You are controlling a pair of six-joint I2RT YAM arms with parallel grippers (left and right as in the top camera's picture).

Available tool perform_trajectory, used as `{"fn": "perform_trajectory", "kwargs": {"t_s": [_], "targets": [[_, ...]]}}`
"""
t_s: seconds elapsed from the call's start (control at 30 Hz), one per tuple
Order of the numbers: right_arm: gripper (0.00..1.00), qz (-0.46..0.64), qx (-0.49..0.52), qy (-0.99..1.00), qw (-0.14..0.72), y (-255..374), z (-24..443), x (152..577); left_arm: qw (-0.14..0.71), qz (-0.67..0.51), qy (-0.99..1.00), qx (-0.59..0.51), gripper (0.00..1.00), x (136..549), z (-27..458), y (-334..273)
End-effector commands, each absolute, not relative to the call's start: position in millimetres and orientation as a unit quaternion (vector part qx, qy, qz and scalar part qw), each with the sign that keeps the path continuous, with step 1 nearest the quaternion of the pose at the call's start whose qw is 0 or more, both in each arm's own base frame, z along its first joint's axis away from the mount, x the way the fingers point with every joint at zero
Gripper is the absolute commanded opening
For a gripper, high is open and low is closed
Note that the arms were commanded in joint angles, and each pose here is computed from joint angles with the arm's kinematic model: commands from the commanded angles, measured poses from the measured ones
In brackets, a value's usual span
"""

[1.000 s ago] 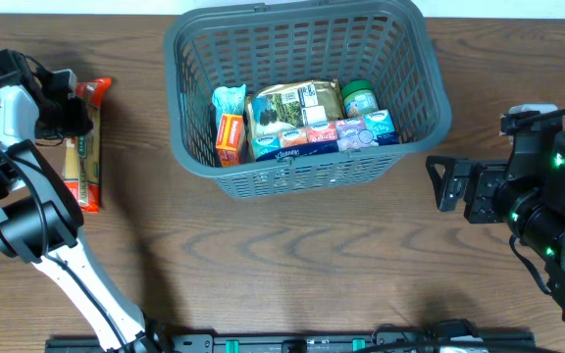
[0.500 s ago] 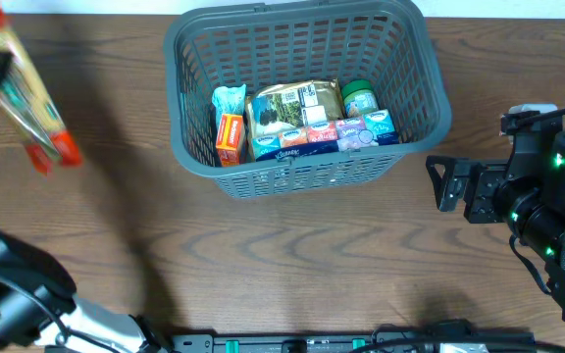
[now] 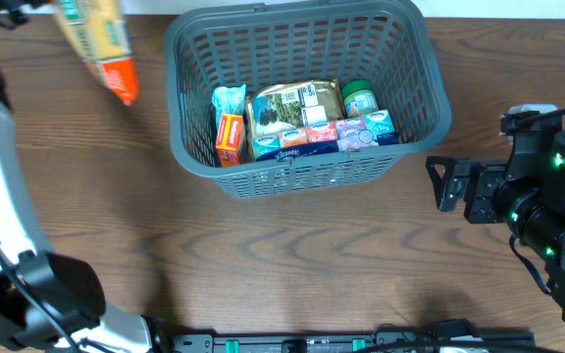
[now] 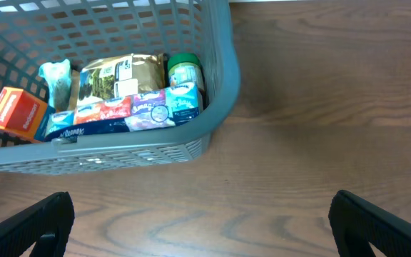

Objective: Pack container
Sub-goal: 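Lift the spaghetti pack and lay it across the basket top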

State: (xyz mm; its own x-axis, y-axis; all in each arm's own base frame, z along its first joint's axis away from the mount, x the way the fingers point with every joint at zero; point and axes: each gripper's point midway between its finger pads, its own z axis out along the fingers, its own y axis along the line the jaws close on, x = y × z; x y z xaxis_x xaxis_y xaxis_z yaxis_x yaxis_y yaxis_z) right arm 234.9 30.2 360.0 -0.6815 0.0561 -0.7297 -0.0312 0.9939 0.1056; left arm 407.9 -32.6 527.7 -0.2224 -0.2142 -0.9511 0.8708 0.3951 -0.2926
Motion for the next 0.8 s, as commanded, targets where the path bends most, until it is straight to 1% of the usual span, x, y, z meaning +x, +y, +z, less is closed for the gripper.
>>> {"fn": "perform_trajectory", "kwargs": {"t_s": [0.0,0.2,0.27,0.37,0.53,0.67,0.77], "targets": [[0.99,0.056,0.014,0.915,0.398,28.7,360.2,234.8,0.578,-0.478,0.582,0.314,0.06,369.2,572.4,-68.4],[0.99,0.056,0.015,0.915,0.398,28.7,360.2,234.8,0.598,-0.455,0.511,0.417,0.06,364.0,566.8,-123.9],[0.98,0.056,0.014,0.915,0.399,28.8,360.4,234.8,0.609,-0.449,0.489,0.435,0.06,369.2,563.3,-139.8],[0.99,0.056,0.014,0.915,0.399,28.7,360.4,234.8,0.619,-0.449,0.495,0.413,0.06,396.2,550.3,-152.8],[0.99,0.057,0.015,0.915,0.399,28.8,360.4,234.7,0.612,-0.421,0.567,0.356,0.06,455.2,495.8,-159.4],[0.99,0.056,0.014,0.915,0.398,28.7,360.2,234.8,0.623,-0.369,0.604,0.334,0.06,481.4,469.8,-162.5],[0.99,0.056,0.014,0.915,0.399,28.7,360.4,234.8,0.630,-0.326,0.618,0.338,0.06,490.1,457.1,-168.9]]}}
